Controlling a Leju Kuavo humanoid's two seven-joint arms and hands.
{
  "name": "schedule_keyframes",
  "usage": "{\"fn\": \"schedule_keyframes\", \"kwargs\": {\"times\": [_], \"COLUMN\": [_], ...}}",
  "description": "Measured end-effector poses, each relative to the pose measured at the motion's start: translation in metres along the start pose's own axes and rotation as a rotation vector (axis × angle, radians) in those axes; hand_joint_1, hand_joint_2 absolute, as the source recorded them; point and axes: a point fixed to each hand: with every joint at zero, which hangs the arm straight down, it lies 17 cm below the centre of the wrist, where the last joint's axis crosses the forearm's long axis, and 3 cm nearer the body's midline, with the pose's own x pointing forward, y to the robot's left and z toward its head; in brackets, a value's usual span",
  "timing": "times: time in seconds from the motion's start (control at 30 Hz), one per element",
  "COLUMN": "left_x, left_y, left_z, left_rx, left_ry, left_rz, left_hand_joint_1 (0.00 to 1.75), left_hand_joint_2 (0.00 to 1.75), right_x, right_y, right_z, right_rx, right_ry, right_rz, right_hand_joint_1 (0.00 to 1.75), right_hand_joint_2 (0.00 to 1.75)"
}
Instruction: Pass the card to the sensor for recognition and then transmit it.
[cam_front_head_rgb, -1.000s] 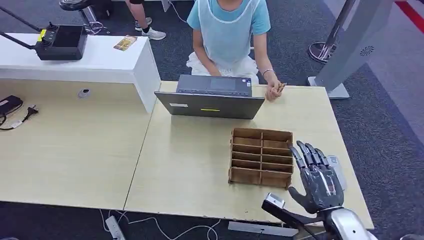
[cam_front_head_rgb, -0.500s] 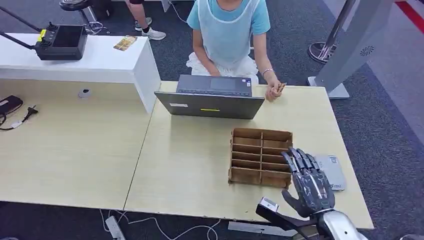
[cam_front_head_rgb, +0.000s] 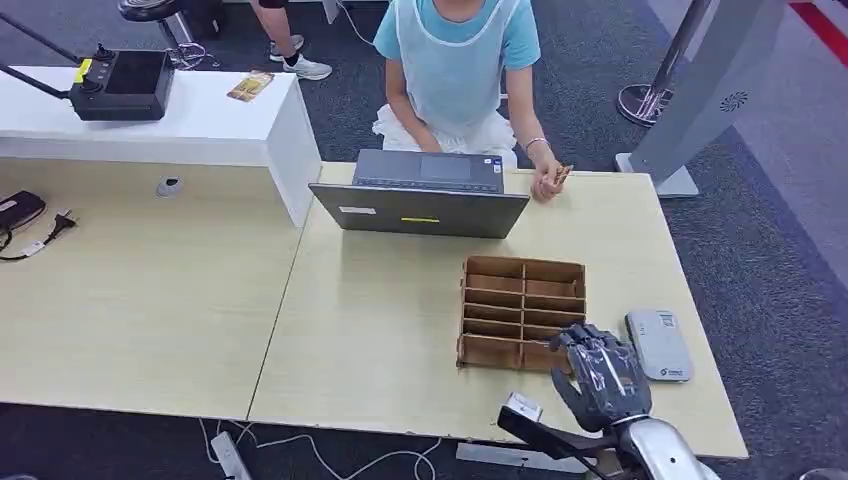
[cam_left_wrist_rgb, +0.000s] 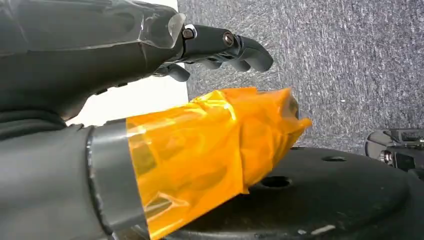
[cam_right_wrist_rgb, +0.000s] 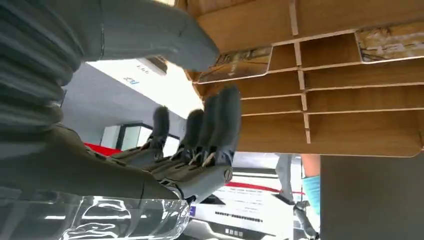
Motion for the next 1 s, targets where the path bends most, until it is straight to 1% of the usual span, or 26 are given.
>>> {"fn": "schedule_keyframes", "kwargs": {"times": [0.03, 0.07, 0.17, 0.27, 0.3, 0.4, 0.57, 0.6, 0.63, 0.7, 0.77, 0.83, 0.87, 0.97, 1.0], "left_x": [0.000, 0.000, 0.000, 0.000, 0.000, 0.000, 0.000, 0.000, 0.000, 0.000, 0.000, 0.000, 0.000, 0.000, 0.000], "left_y": [0.000, 0.000, 0.000, 0.000, 0.000, 0.000, 0.000, 0.000, 0.000, 0.000, 0.000, 0.000, 0.000, 0.000, 0.000], "left_z": [0.000, 0.000, 0.000, 0.000, 0.000, 0.000, 0.000, 0.000, 0.000, 0.000, 0.000, 0.000, 0.000, 0.000, 0.000], "left_rx": [0.000, 0.000, -0.001, -0.002, -0.002, -0.001, -0.001, -0.001, -0.001, -0.001, -0.001, -0.001, -0.001, -0.001, -0.001], "left_ry": [0.000, -0.001, -0.001, -0.001, -0.002, -0.002, -0.002, -0.002, -0.002, -0.002, -0.002, -0.003, -0.003, -0.003, -0.004], "left_rz": [-0.002, -0.003, -0.004, -0.006, -0.007, -0.008, -0.008, -0.008, -0.008, -0.008, -0.008, -0.008, -0.008, -0.008, -0.008], "left_hand_joint_1": [0.00, 0.00, 0.00, 0.00, 0.00, 0.00, 0.00, 0.00, 0.00, 0.00, 0.00, 0.00, 0.00, 0.00, 0.00], "left_hand_joint_2": [0.00, 0.00, 0.00, 0.00, 0.00, 0.00, 0.00, 0.00, 0.00, 0.00, 0.00, 0.00, 0.00, 0.00, 0.00], "right_x": [0.001, 0.001, 0.002, 0.003, 0.003, 0.003, 0.004, 0.004, 0.004, 0.005, 0.005, 0.005, 0.005, 0.003, 0.003], "right_y": [0.001, 0.001, 0.004, 0.007, 0.008, 0.010, 0.011, 0.011, 0.011, 0.010, 0.010, 0.010, 0.010, 0.011, 0.012], "right_z": [-0.001, -0.001, -0.004, -0.007, -0.009, -0.013, -0.017, -0.018, -0.019, -0.020, -0.021, -0.023, -0.023, -0.026, -0.026], "right_rx": [0.002, 0.003, 0.007, 0.015, 0.017, 0.019, 0.019, 0.019, 0.017, 0.015, 0.013, 0.013, 0.013, 0.014, 0.015], "right_ry": [0.000, 0.000, 0.002, 0.007, 0.007, 0.011, 0.014, 0.014, 0.014, 0.016, 0.016, 0.017, 0.018, 0.024, 0.026], "right_rz": [-0.002, -0.003, -0.007, -0.011, -0.014, -0.016, -0.020, -0.021, -0.023, -0.025, -0.026, -0.027, -0.027, -0.024, -0.023], "right_hand_joint_1": [0.99, 0.80, 0.77, 0.84, 0.84, 0.75, 0.80, 0.68, 0.70, 0.66, 0.66, 0.73, 0.73, 0.87, 0.98], "right_hand_joint_2": [1.75, 1.75, 1.75, 1.75, 1.75, 1.75, 1.75, 1.75, 1.75, 1.75, 1.75, 1.75, 1.75, 1.75, 1.75]}}
